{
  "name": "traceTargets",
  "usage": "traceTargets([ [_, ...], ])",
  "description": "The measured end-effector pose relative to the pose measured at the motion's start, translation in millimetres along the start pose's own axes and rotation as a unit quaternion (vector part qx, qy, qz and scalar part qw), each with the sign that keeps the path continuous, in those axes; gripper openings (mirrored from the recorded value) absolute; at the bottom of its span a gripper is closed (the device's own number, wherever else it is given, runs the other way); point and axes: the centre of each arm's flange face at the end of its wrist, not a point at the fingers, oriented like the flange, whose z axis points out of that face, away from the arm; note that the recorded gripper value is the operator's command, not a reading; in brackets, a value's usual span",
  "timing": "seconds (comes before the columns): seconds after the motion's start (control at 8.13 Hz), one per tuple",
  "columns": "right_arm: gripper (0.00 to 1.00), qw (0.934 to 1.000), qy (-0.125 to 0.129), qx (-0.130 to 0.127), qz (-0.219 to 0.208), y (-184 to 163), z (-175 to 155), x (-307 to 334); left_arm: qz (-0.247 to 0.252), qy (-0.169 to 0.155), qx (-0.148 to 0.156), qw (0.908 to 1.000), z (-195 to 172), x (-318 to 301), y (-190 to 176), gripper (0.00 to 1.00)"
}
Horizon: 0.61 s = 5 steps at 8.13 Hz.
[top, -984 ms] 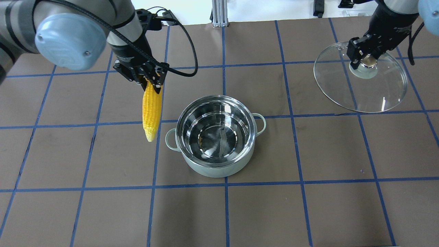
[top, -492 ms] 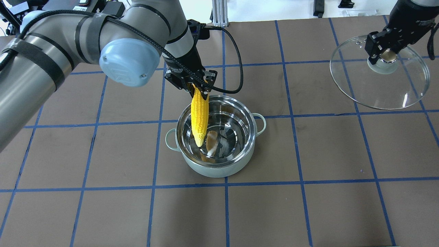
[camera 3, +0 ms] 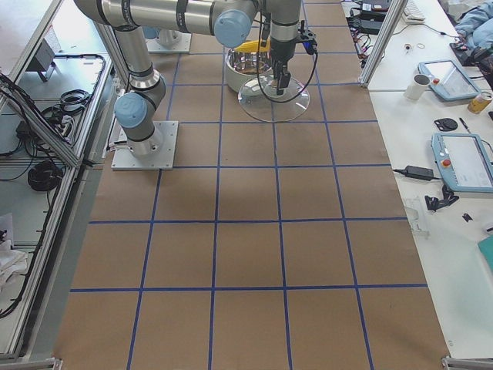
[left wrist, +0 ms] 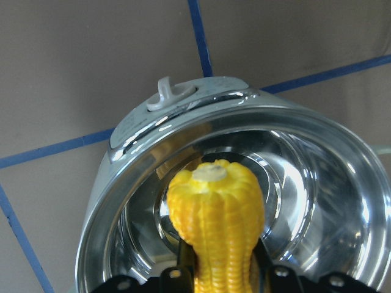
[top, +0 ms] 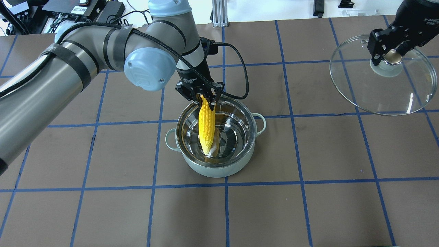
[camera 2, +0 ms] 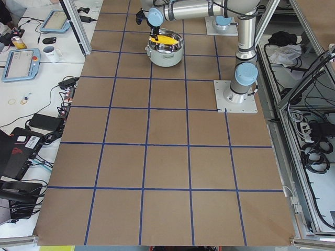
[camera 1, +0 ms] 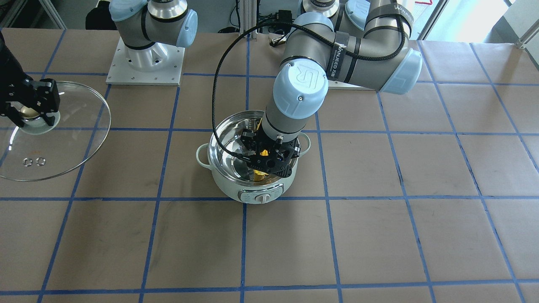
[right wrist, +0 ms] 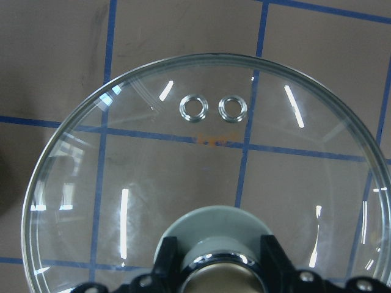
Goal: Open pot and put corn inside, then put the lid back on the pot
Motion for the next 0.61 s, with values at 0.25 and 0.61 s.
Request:
traceTargets([
  [0.25,0.00,0.9999,-0.006,-0.012,0.004,5.1,-0.9,-11.0,-0.005,-0.001,-0.022,0.9997,24.8,-3.9,-1.0,0.00],
  [0.61,0.00,0.9995,-0.012,-0.011,-0.026,-1.6,5.6,-15.4,-0.006,-0.002,-0.032,0.9995,38.4,-6.6,-0.4,0.82],
])
